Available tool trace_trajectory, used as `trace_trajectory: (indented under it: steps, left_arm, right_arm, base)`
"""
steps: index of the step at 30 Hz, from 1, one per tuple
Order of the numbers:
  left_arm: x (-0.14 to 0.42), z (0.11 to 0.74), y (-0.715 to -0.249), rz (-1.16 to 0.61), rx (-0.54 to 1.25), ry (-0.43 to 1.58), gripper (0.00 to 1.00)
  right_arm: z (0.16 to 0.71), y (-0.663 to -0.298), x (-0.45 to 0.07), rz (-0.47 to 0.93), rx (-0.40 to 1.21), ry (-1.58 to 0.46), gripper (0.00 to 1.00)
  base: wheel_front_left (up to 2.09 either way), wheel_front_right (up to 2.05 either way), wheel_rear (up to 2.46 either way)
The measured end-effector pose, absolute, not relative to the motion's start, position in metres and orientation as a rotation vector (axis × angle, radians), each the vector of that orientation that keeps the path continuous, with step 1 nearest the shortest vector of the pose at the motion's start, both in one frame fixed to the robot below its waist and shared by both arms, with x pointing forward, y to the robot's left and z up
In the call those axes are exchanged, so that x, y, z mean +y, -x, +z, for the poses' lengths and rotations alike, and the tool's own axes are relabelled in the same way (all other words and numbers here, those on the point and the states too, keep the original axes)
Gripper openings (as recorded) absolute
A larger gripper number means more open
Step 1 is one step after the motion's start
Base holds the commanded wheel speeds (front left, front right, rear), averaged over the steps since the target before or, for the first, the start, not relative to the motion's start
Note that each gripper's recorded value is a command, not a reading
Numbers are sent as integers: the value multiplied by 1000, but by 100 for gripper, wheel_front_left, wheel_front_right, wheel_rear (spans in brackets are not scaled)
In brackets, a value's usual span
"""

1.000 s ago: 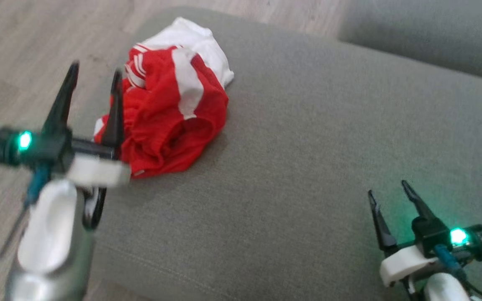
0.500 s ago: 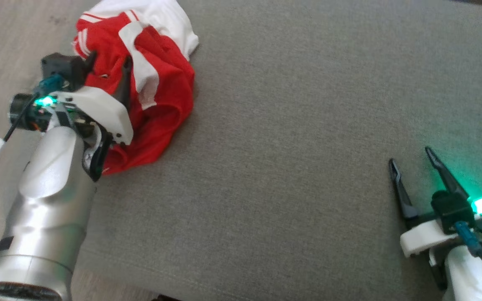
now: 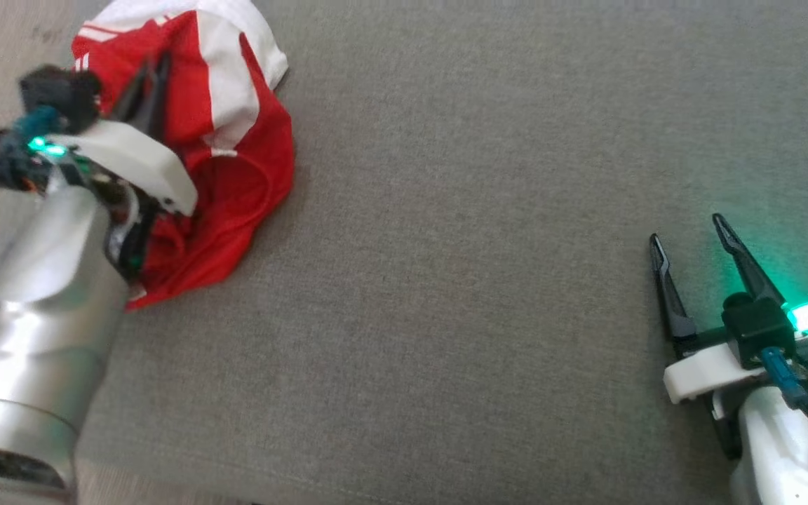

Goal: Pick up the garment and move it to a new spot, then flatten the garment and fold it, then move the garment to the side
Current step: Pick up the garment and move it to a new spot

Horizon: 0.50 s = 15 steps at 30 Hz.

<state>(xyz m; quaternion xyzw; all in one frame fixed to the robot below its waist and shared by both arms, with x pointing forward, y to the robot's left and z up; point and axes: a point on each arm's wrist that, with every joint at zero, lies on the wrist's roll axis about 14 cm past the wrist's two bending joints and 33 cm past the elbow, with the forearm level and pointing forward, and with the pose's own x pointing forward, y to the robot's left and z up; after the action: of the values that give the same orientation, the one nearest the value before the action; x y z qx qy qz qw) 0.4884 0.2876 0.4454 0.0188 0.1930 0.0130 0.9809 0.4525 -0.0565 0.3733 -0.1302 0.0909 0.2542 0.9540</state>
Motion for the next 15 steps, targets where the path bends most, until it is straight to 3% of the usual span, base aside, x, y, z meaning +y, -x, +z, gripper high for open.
trace_trajectory:
  steps: [9, 15]
  left_arm:
    - [254, 566, -513, -143, 69, -107, 0]
    - [159, 654, -515, -406, -115, -44, 0]
  right_arm:
    - [417, -440, -67, 445, 117, 213, 100]
    - [445, -407, -97, 351, 83, 141, 100]
  base:
    - [0, 0, 0]
    - [0, 0, 0]
